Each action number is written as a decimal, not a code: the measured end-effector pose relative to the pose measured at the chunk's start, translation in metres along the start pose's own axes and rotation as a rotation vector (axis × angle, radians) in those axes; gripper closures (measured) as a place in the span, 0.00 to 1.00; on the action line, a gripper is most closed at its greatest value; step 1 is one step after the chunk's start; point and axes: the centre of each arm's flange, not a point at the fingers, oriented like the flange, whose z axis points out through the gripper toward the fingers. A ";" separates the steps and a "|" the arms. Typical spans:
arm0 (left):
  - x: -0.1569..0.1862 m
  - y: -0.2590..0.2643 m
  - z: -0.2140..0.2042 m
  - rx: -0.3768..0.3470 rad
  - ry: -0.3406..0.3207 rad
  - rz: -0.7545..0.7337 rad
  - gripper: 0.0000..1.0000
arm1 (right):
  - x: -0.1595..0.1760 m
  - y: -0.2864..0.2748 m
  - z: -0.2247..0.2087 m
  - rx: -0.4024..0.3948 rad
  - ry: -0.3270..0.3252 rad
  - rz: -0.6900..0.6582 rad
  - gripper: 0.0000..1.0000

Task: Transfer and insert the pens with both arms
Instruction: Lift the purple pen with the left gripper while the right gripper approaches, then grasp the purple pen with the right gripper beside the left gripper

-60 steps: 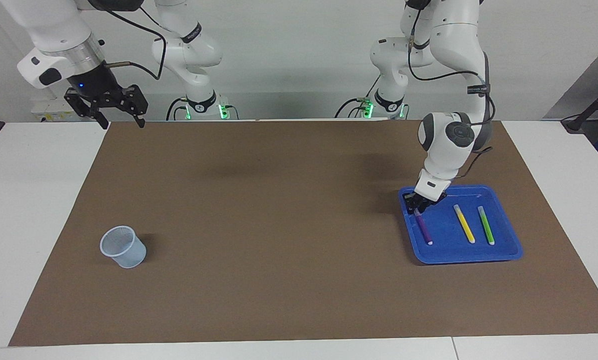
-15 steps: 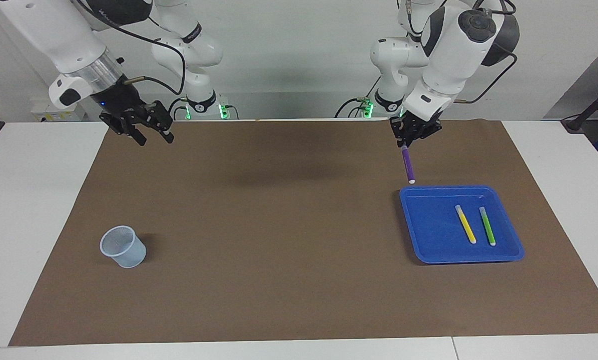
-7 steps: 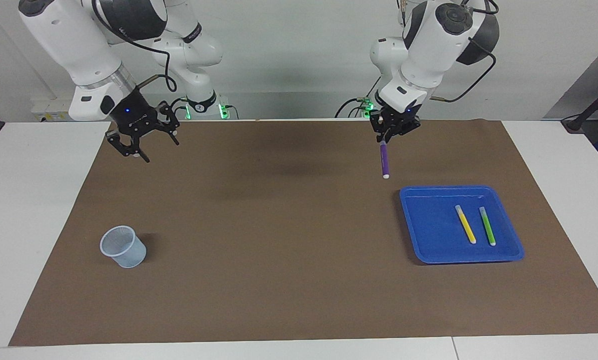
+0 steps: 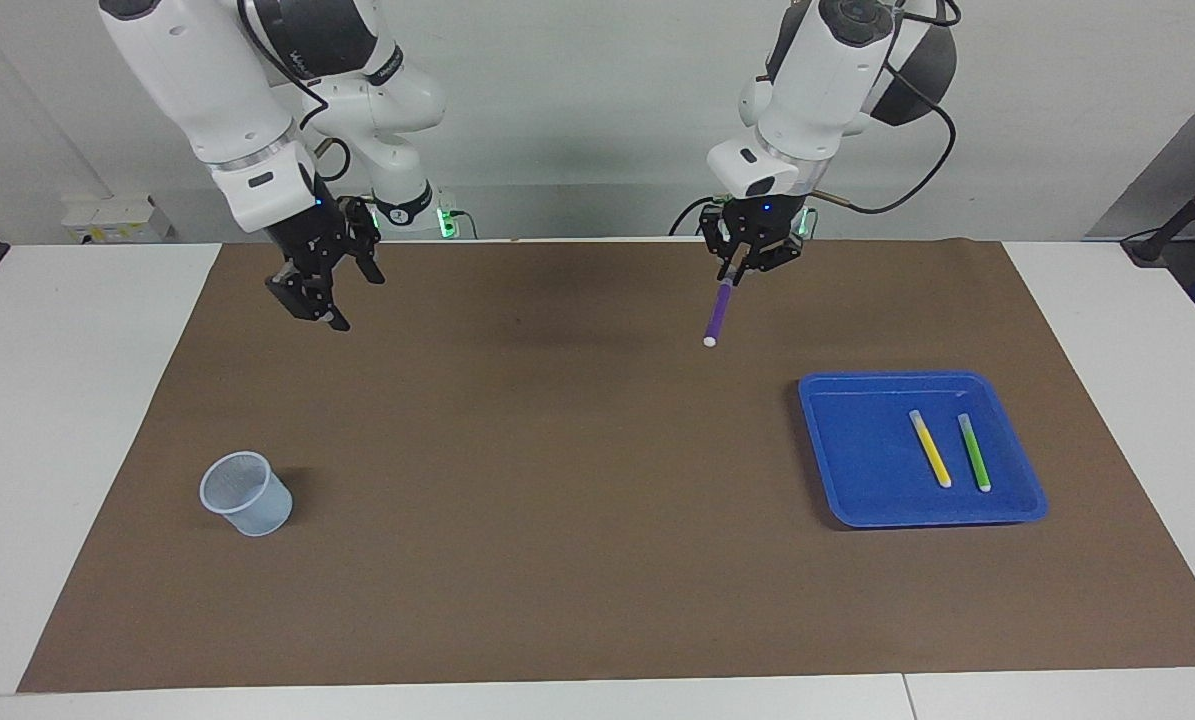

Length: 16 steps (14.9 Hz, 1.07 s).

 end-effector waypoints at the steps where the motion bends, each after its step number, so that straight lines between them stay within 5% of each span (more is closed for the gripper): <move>1: 0.001 0.004 0.000 0.000 0.008 0.044 0.83 | 0.003 -0.002 0.002 0.003 0.000 -0.097 0.20; 8: 0.009 0.053 -0.003 0.003 0.092 0.235 0.83 | 0.041 -0.017 0.009 -0.019 0.010 -0.554 0.23; 12: 0.011 0.077 -0.003 0.002 0.125 0.303 0.83 | 0.101 -0.043 0.013 -0.069 0.029 -0.700 0.25; 16: 0.010 0.095 -0.002 0.012 0.133 0.349 0.83 | 0.116 -0.049 0.012 -0.106 0.032 -0.774 0.29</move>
